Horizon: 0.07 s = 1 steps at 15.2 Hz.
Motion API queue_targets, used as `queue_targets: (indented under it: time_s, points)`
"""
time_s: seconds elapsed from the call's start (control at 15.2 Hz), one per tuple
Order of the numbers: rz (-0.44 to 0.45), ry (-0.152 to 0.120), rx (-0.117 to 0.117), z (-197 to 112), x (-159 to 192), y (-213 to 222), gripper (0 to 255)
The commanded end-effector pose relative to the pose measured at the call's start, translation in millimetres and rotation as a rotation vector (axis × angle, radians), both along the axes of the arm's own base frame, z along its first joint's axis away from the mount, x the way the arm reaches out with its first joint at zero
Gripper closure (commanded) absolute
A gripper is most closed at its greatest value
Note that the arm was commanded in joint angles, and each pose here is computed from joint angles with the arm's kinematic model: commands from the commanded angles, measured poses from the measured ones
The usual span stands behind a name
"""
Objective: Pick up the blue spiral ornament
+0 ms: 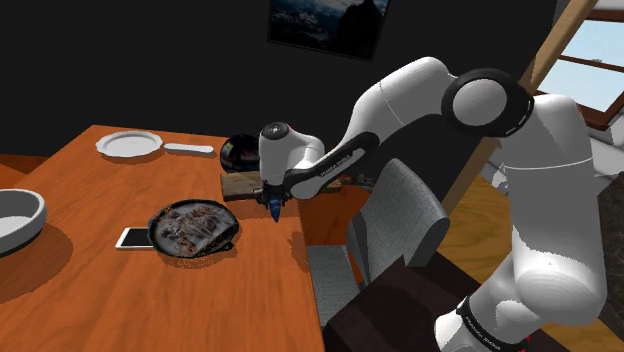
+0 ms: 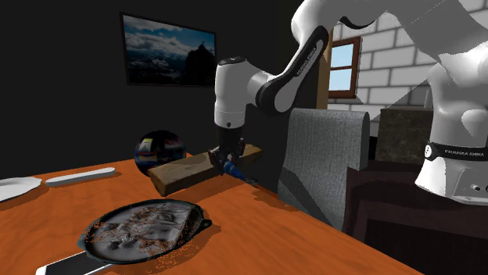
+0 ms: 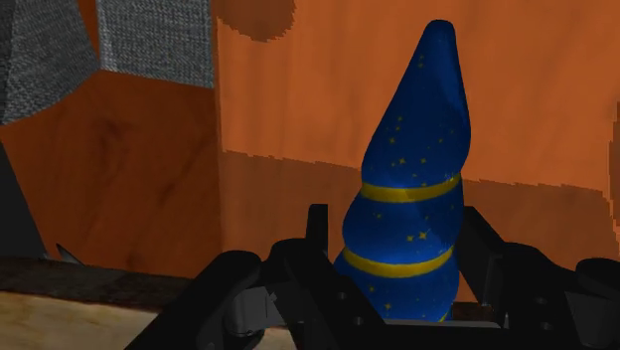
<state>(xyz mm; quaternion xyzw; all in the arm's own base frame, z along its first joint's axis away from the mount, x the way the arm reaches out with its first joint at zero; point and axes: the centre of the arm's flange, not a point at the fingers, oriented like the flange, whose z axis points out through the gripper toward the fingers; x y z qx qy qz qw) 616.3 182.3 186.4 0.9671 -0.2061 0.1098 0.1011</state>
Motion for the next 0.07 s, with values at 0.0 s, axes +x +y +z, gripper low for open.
queue_targets:
  time_s: [0.0]
  points:
    - [0.0, 0.0, 0.0, 3.7, 0.3, 0.5, 255]
